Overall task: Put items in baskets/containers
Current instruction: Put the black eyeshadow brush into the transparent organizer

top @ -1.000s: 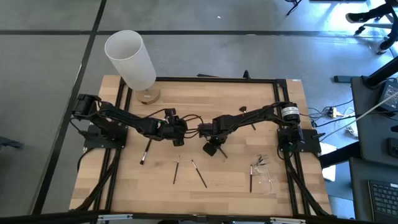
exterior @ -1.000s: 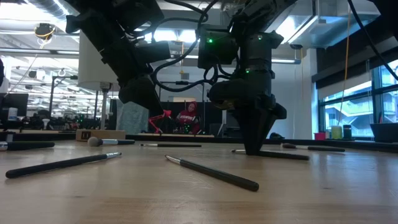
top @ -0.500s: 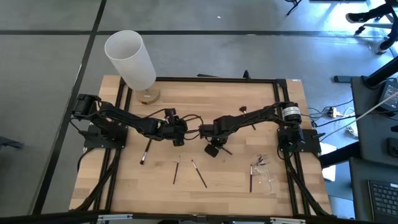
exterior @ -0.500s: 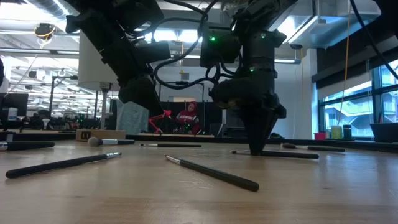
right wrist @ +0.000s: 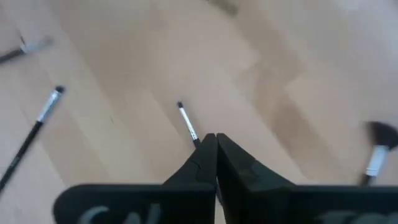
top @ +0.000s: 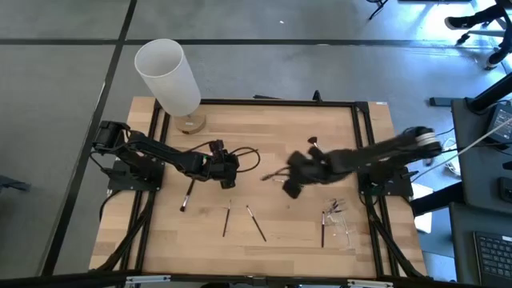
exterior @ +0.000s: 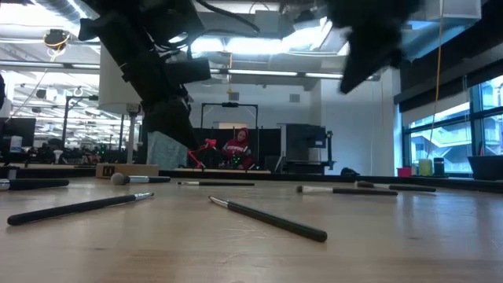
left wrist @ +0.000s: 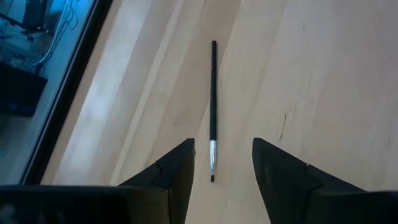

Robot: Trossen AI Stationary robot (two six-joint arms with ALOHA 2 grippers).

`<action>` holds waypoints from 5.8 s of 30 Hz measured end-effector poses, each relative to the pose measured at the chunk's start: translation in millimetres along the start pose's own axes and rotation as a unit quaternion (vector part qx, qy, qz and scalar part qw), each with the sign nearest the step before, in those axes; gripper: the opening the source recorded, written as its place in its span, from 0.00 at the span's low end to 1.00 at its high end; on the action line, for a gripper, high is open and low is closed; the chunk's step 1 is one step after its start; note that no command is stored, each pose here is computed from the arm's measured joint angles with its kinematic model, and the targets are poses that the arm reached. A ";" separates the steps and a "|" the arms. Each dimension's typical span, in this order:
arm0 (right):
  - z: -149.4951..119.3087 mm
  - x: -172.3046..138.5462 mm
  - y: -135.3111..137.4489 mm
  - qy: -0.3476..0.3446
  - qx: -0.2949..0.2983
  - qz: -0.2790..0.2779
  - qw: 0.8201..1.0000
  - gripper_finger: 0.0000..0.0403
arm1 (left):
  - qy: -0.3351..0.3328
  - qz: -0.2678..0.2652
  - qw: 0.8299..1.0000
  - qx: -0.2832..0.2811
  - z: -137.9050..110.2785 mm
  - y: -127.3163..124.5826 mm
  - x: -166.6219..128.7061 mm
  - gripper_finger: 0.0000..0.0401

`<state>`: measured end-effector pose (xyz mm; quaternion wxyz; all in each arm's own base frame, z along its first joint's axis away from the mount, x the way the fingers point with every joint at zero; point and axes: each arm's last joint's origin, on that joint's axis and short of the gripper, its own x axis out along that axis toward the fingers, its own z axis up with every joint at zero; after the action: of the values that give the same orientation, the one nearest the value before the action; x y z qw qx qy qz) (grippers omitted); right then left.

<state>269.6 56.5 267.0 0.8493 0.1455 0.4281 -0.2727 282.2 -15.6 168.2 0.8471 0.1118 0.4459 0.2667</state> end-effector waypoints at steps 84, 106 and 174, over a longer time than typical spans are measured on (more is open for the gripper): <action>51.3 157.7 -53.8 0.282 -0.240 0.091 0.924 0.30 | -0.013 0.004 0.998 -0.068 -28.9 35.5 -11.7 0.39; 24.6 172.0 -56.9 0.283 -0.209 0.084 0.932 0.05 | -0.013 0.004 0.998 -0.068 -28.9 35.5 -11.7 0.39; 26.6 88.7 90.0 0.253 -0.330 0.031 0.909 0.24 | -0.002 -0.010 0.999 -0.042 -30.4 36.5 -10.2 0.39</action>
<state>382.8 86.5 212.4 0.7203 -0.0660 0.6891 -0.0437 239.9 7.7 173.3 0.8549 0.0719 0.4333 0.2763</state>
